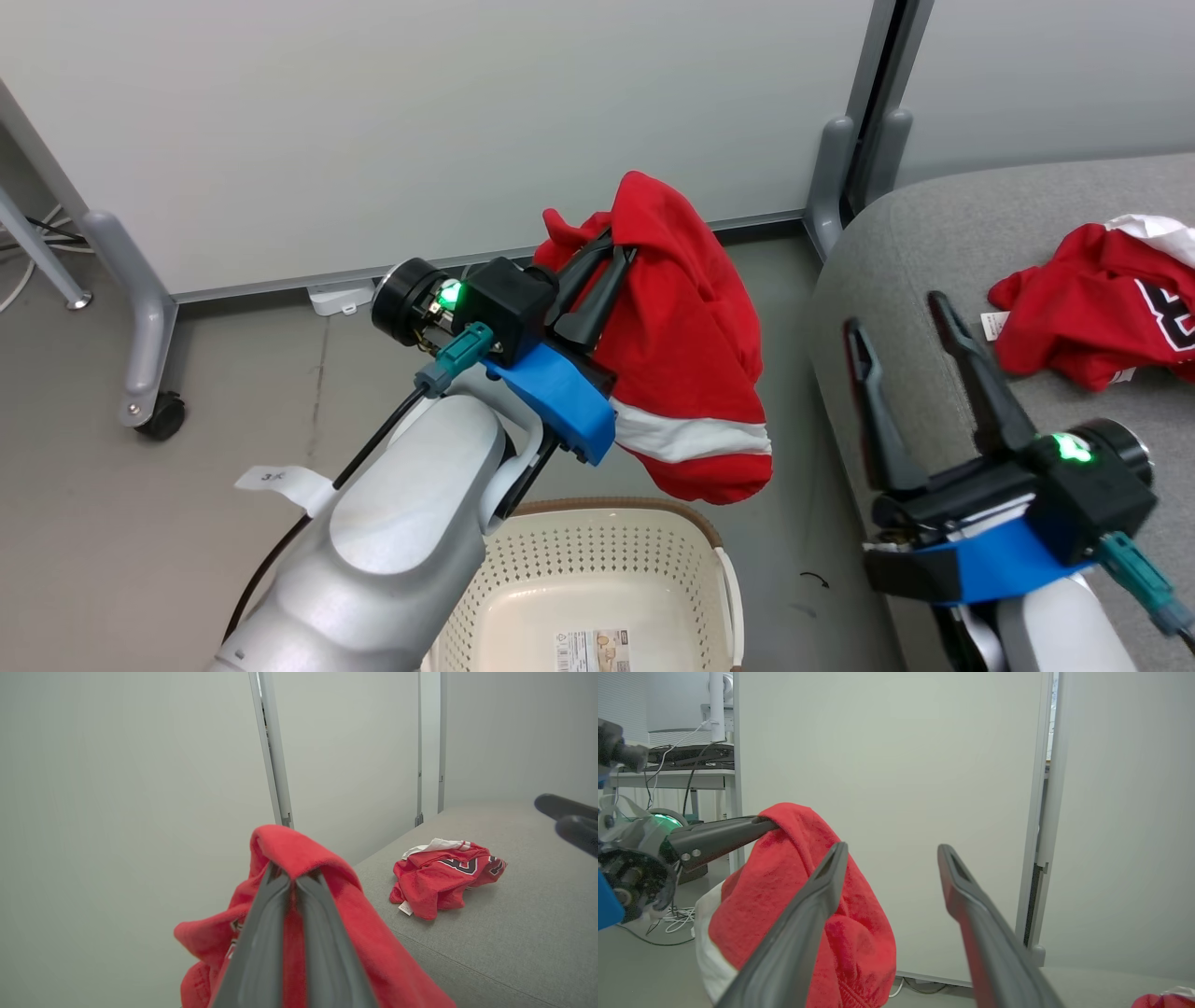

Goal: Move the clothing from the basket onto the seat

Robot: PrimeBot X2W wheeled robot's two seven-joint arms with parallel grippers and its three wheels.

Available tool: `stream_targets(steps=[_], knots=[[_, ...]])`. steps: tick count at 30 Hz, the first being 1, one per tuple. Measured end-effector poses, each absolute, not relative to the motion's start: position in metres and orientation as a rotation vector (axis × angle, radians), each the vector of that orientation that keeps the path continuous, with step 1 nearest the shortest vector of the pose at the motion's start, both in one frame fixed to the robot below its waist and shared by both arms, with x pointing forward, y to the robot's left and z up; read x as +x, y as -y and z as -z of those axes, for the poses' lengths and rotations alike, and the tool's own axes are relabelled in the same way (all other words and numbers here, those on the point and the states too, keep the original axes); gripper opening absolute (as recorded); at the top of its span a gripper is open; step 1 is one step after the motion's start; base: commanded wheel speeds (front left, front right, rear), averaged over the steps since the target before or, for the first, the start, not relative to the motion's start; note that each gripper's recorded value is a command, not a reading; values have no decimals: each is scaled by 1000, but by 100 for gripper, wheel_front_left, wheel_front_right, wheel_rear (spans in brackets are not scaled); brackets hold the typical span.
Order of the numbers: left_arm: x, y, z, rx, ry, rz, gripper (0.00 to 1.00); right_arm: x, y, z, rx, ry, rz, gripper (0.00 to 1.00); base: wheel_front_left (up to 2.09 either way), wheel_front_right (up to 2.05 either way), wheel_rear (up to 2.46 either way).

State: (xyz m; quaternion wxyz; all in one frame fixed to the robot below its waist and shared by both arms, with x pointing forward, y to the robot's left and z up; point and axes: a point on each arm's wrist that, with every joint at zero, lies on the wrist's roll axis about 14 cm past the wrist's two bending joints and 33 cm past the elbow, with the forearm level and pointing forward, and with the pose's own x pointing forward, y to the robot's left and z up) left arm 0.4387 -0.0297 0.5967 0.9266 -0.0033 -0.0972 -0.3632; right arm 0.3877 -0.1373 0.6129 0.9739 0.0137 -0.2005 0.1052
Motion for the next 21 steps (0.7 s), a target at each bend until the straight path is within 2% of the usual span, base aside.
stream_targets(steps=[12,21], knots=[[437,33,-595,-1,196,758,0,409,68,-609,-27,371,-457,100,0,0,0],[434,38,-593,-7,192,771,0,429,45,-582,-59,273,-522,100,0,0,0]])
